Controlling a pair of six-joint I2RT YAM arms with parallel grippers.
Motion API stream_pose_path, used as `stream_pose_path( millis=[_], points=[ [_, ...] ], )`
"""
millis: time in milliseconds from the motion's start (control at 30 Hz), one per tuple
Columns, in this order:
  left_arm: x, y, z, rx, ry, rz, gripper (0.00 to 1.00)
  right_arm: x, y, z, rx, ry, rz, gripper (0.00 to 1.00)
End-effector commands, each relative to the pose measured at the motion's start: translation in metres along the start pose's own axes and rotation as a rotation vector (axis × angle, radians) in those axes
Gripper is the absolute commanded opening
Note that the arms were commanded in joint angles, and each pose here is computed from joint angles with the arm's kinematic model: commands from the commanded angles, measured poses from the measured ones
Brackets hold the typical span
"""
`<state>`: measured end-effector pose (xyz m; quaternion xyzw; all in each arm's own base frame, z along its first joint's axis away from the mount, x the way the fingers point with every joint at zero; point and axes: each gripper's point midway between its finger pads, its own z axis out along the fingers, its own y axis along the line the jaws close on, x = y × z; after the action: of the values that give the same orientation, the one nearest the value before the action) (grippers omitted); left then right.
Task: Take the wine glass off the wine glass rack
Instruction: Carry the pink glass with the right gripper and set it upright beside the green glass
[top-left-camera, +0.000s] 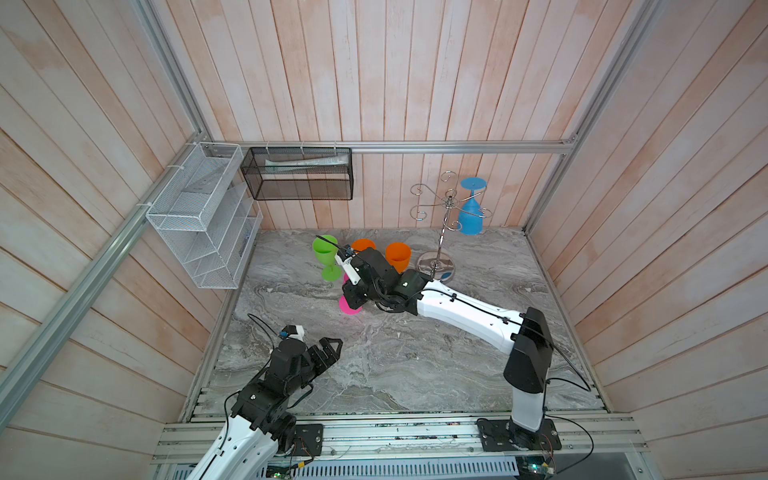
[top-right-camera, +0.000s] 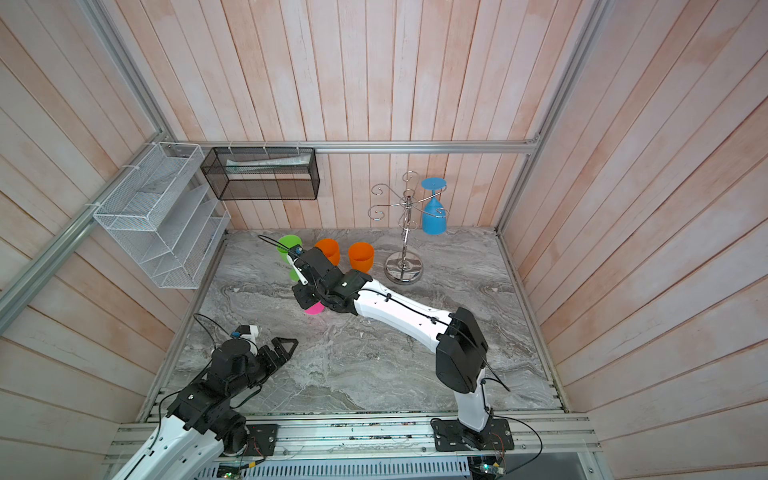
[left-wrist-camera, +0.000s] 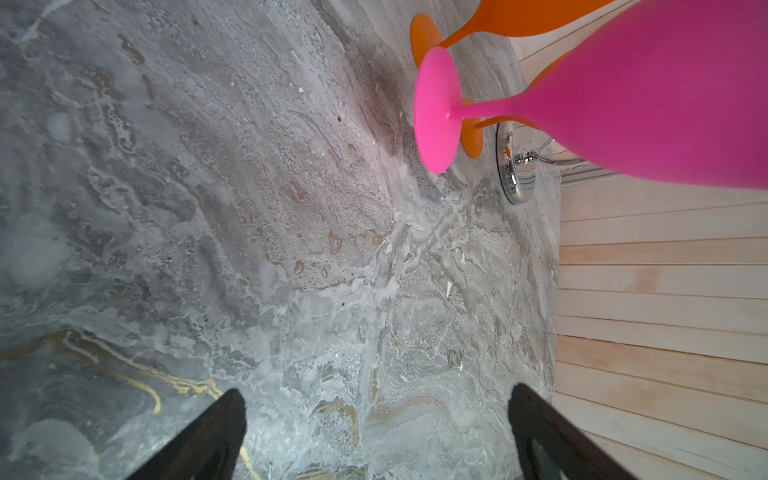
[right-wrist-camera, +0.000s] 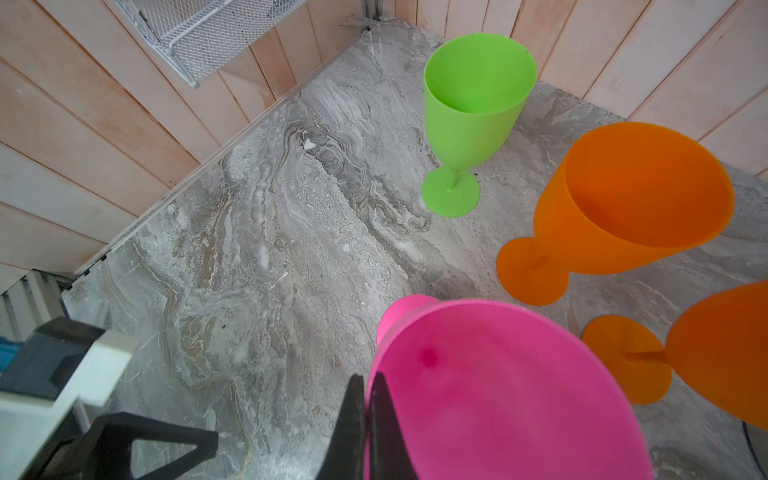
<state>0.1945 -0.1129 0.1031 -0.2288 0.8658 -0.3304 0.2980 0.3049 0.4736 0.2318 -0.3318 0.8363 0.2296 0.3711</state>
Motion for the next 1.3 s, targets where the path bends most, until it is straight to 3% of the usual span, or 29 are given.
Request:
stream_pose_path(
  millis=[0, 333, 1200, 1267],
  points=[
    [0.003, 0.005, 0.001, -0.005, 0.007, 0.007, 1.00, -0.004, -0.007, 0.012, 0.017, 0.025, -0.026, 0.00],
    [0.010, 0.014, 0.007, -0.020, 0.028, -0.005, 1.00, -0.007, -0.016, 0.047, 0.024, 0.083, -0.051, 0.00],
    [0.003, 0.001, 0.015, 0.004, 0.026, 0.007, 1.00, 0.013, -0.044, 0.083, 0.027, 0.162, -0.042, 0.00],
    [0.002, -0.001, 0.015, 0.009, 0.023, 0.008, 1.00, 0.011, -0.044, 0.083, 0.022, 0.158, -0.043, 0.05]
  ],
)
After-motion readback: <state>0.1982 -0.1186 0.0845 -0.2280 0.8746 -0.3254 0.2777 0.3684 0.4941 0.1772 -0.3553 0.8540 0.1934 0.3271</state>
